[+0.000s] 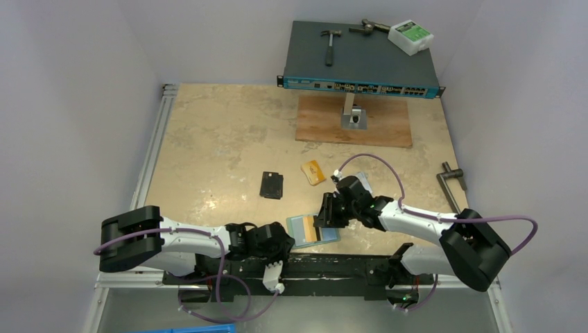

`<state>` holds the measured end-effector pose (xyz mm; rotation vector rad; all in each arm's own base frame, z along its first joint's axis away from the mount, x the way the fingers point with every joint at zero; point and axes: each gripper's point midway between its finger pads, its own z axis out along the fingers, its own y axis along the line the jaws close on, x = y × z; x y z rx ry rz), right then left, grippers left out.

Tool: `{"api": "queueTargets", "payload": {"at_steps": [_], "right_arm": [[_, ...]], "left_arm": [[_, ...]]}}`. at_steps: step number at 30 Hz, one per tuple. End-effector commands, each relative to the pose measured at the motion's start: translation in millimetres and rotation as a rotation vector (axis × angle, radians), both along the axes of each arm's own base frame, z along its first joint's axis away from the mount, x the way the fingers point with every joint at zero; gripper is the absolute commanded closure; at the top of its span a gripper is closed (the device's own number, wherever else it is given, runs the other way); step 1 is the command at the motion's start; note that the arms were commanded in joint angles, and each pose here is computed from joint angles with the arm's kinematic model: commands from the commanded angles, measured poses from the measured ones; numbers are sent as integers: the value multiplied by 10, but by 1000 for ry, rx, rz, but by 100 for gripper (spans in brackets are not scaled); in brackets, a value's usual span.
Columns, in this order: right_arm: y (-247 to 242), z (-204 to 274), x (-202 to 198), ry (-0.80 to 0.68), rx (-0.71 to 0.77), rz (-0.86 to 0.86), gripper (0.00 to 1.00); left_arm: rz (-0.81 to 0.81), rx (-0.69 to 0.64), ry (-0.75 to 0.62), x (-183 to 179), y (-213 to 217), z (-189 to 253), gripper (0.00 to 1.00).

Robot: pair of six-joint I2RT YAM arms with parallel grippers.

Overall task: Put the credit cards into the card holder
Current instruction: Insert the credit card into the card holder.

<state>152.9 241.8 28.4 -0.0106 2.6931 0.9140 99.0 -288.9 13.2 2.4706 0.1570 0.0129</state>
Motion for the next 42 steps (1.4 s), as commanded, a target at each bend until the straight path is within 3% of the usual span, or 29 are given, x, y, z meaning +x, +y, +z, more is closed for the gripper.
{"api": "queueTargets", "payload": {"at_steps": [1, 30, 42], "right_arm": [[126, 151, 86, -49, 43, 35, 67], [587, 158, -68, -62, -13, 200, 68], [300, 315, 47, -75, -13, 96, 51]], "left_arm": [[-49, 165, 89, -245, 363, -340, 100], [-52, 154, 90, -255, 366, -341, 100], [44, 169, 93, -145, 383, -225, 99]]}}
